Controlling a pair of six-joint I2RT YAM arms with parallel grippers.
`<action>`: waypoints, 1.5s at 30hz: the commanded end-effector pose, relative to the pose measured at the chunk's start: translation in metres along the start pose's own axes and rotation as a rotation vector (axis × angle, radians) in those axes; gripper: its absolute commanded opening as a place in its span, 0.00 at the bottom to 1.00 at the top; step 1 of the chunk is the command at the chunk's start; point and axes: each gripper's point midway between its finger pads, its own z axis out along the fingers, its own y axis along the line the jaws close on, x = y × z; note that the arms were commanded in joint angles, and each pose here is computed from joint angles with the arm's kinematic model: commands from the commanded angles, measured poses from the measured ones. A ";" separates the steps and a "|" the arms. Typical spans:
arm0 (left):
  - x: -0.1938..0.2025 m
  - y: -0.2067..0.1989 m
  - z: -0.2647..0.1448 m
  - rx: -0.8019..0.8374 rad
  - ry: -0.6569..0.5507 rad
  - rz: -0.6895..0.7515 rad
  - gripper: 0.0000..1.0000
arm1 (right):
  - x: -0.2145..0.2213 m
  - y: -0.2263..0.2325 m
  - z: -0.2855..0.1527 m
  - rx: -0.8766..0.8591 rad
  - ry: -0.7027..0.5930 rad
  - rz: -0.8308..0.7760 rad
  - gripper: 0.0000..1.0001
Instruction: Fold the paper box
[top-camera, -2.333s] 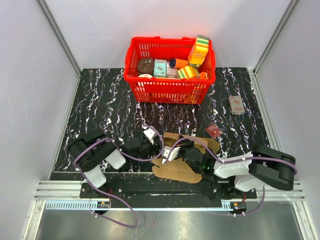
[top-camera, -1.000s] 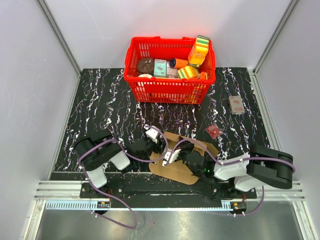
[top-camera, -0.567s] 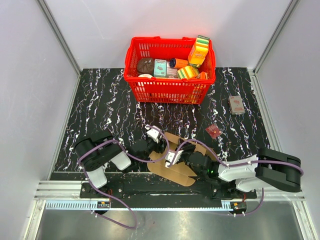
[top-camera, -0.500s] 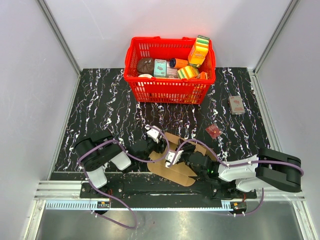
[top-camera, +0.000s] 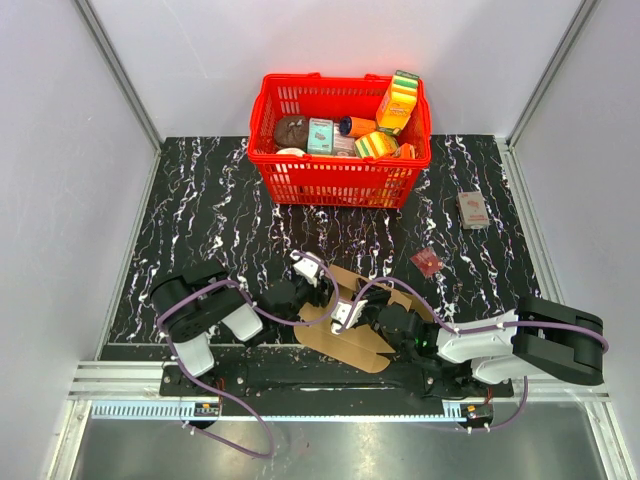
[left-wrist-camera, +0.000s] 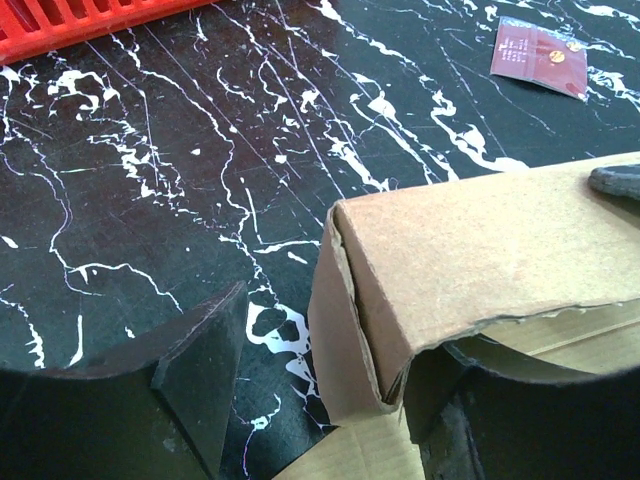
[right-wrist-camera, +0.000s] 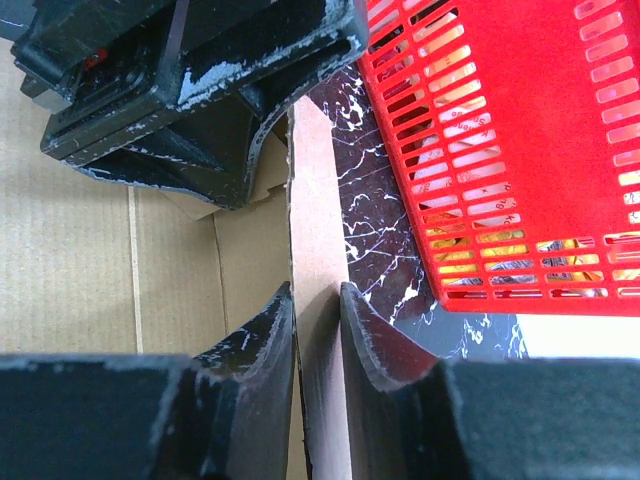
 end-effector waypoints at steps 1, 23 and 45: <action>-0.047 -0.005 0.001 0.007 -0.204 -0.046 0.64 | -0.006 0.015 0.002 -0.060 -0.023 0.039 0.29; -0.058 -0.005 -0.003 -0.022 -0.249 -0.039 0.64 | -0.007 0.016 0.003 -0.061 -0.019 0.056 0.36; -0.077 -0.010 0.007 -0.056 -0.310 0.047 0.50 | -0.008 0.018 0.005 -0.068 -0.013 0.061 0.36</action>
